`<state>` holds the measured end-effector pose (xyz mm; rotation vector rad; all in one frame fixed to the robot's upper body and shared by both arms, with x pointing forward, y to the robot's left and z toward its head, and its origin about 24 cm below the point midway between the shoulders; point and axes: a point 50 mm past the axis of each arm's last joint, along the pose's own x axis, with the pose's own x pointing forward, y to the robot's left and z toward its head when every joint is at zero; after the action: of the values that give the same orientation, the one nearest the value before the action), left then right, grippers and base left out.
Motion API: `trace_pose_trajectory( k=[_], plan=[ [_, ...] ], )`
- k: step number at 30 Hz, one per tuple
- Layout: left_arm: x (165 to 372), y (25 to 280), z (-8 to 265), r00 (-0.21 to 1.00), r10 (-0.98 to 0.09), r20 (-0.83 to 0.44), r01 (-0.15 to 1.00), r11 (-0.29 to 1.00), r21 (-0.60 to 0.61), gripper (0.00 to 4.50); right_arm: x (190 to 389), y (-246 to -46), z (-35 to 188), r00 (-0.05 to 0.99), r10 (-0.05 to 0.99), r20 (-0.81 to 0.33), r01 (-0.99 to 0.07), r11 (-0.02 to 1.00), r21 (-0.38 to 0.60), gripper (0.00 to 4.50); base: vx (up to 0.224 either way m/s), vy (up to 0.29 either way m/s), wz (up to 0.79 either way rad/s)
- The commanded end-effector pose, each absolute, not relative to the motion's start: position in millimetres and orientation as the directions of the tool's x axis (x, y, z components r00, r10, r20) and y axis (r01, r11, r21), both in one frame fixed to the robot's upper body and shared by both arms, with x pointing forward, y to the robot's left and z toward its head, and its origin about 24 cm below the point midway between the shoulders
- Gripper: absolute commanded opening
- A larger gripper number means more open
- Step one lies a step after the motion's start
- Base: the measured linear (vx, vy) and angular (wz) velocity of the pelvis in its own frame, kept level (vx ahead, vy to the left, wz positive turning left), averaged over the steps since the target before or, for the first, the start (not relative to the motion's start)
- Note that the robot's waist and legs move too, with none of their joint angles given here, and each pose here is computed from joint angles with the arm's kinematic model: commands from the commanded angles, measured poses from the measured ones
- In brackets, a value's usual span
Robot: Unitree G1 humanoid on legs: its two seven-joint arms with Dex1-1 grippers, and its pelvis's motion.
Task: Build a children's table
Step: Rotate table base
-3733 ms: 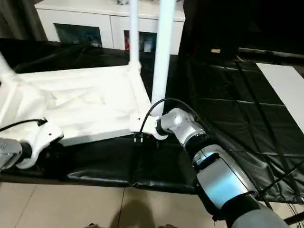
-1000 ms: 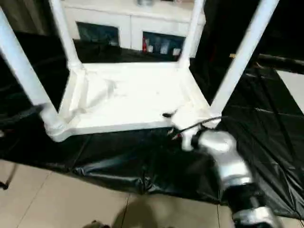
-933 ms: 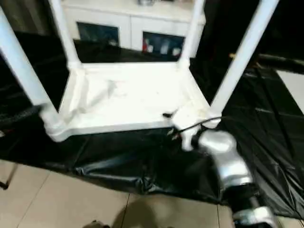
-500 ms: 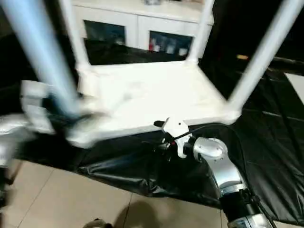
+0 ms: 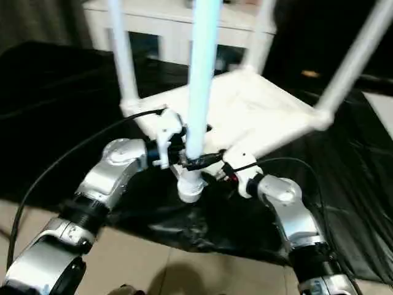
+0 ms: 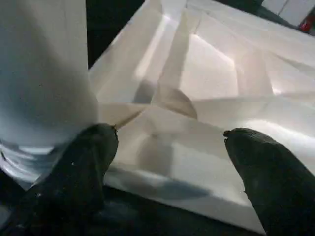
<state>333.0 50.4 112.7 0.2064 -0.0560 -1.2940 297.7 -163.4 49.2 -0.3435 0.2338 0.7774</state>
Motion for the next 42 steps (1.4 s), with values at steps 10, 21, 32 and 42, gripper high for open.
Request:
trace_pose_trajectory(
  k=[10,21,32,42],
  plan=[
    [334,130,118,0.104,-0.921,-0.376,0.991,0.065,0.116,4.36,298.3,-173.8,64,0.673,0.669,-0.317,-0.739,0.630,-0.239,4.10,0.000,0.000,0.00],
    [361,120,103,0.284,-0.721,-0.632,0.929,0.045,0.366,4.36,279.2,-160.7,68,0.488,0.786,-0.379,-0.873,0.449,-0.193,4.10,0.000,0.000,0.00],
    [369,116,80,0.326,-0.500,-0.802,0.891,-0.122,0.437,4.36,274.6,-150.7,87,0.476,0.823,-0.309,-0.878,0.430,-0.209,4.10,0.000,0.000,0.00],
    [372,116,75,0.332,-0.447,-0.831,0.883,-0.162,0.440,4.36,279.9,-122.3,83,0.535,0.803,-0.262,-0.845,0.509,-0.168,4.10,0.000,0.000,0.00]
  ],
)
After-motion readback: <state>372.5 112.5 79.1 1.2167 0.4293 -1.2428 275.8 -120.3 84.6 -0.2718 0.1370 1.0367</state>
